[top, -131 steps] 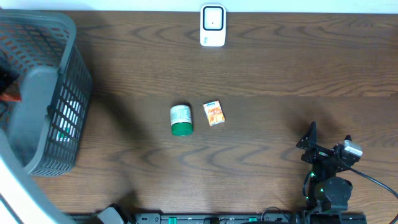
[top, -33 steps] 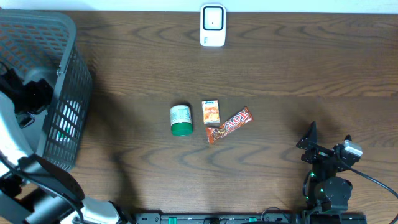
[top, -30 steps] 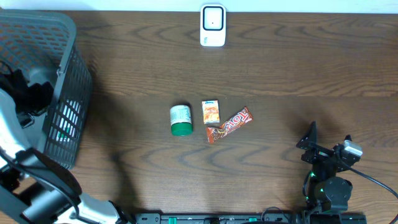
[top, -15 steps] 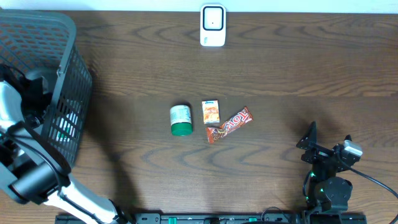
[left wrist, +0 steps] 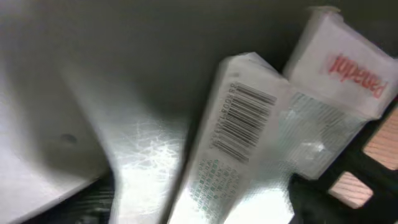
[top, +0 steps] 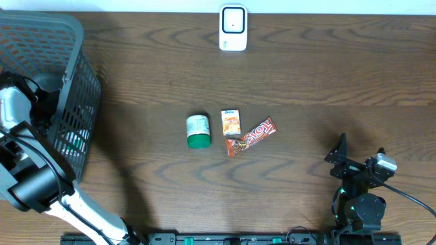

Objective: Scan the item barcode
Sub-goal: 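Reach the left gripper into the basket and grasp the white Panadol box, then lift the Panadol box out and set it on the TOP bar, then retract the left arm back beside the basket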

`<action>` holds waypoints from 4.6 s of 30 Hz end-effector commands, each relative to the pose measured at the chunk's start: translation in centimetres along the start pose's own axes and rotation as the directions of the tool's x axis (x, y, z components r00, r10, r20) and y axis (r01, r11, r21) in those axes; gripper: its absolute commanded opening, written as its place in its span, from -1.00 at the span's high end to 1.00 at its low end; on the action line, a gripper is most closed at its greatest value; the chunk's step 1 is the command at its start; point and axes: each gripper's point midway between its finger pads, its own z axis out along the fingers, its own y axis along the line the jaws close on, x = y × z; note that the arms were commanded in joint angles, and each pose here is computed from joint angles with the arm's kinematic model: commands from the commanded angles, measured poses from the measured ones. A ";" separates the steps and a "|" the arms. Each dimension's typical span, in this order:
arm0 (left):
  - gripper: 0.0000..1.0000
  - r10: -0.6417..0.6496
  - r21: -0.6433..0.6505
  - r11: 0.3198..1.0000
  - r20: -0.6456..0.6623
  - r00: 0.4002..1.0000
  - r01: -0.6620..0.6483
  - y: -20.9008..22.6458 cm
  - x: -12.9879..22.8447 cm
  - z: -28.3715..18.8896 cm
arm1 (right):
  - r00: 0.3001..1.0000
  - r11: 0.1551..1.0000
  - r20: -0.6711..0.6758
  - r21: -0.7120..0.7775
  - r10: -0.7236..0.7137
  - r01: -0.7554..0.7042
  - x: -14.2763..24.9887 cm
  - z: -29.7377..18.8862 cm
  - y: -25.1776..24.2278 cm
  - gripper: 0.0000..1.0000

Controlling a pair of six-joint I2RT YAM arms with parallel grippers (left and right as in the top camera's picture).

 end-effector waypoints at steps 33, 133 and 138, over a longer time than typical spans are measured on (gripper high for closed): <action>0.86 -0.227 -0.071 0.926 0.680 0.697 0.371 -2.2 -1.6 -27.0 | 1.000 1.000 0.003 0.019 -0.010 0.010 0.0 0.0 -0.4 -0.98; -0.66 0.498 -0.276 0.780 0.817 0.290 -0.561 -47.8 6.0 -28.4 | 1.000 1.000 0.003 0.019 -0.010 0.010 0.0 0.0 -0.4 -0.99; -0.66 0.387 -0.314 0.870 0.913 0.130 -0.381 -39.9 5.7 -39.0 | 1.000 1.000 0.004 0.012 -0.004 0.004 0.0 0.0 -0.3 -0.99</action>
